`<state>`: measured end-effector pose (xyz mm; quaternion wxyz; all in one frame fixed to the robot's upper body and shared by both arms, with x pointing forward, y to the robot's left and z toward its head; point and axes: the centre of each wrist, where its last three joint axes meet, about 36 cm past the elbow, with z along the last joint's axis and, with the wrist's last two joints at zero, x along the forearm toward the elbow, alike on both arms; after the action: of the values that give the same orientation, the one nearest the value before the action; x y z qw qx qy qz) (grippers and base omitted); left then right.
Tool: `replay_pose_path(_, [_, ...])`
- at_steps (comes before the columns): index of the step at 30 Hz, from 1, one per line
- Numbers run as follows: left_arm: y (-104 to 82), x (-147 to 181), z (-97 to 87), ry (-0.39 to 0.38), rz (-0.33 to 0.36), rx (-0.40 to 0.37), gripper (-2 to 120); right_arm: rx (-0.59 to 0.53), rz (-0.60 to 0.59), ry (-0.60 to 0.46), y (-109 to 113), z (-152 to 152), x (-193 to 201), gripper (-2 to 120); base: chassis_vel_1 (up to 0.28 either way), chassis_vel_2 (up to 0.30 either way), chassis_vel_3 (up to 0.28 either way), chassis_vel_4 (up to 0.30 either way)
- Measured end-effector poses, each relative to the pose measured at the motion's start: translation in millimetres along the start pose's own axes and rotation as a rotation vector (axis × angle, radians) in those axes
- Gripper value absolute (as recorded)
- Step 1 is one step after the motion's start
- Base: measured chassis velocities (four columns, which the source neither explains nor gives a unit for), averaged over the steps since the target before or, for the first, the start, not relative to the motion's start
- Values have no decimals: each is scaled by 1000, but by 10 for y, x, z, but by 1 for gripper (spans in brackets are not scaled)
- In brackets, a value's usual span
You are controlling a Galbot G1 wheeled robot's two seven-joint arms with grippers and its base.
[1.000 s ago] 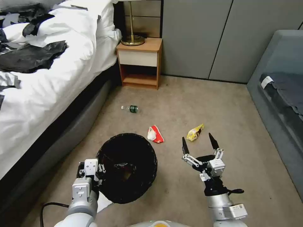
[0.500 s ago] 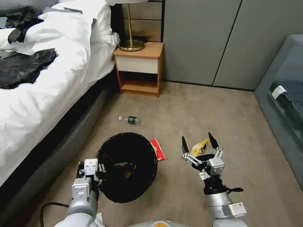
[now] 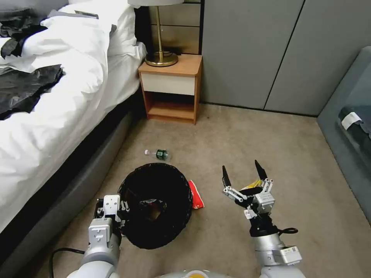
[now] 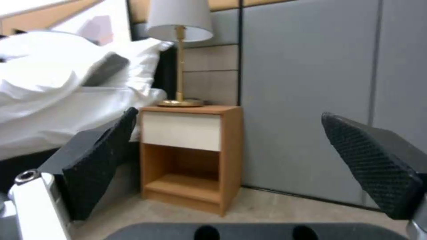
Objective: Pick up the trash bin, then pick up the garbage from the floor and place it into the trash bin.
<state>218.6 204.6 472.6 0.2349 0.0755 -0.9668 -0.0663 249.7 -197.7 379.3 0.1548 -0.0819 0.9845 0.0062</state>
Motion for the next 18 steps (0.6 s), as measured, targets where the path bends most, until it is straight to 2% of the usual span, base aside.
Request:
replay_pose_path(4, [0, 2, -1, 0, 0, 0, 0, 29, 53, 55, -94, 67, -82, 100, 0, 0, 0, 0])
replay_pose_path(7, [-13, 5, -1, -1, 3, -1, 0, 32, 143, 178, -213, 239, -207, 100, 0, 0, 0, 0])
replay_pose_path(9, [-14, 6, -2, -1, 4, -1, 0, 29, 153, 198, -231, 266, -220, 100, 0, 0, 0, 0])
replay_pose_path(10, [-21, 10, 1, 0, 6, -2, 0, 12, 193, 286, -319, 370, -268, 100, 0, 0, 0, 0])
replay_pose_path(13, [-13, 12, 0, 0, 4, -4, 0, -10, 263, 430, -509, 608, -377, 100, 0, 0, 0, 0])
replay_pose_path(15, [-11, 12, 0, 0, 3, -5, 0, -14, 274, 452, -544, 667, -395, 100, 0, 0, 0, 0])
replay_pose_path(17, [-13, 11, -1, -1, 4, -5, 0, -40, 314, 560, -675, 933, -438, 100, 0, 0, 0, 0])
replay_pose_path(18, [-13, 11, -1, -1, 4, -5, 0, -40, 314, 560, -675, 933, -438, 100, 0, 0, 0, 0])
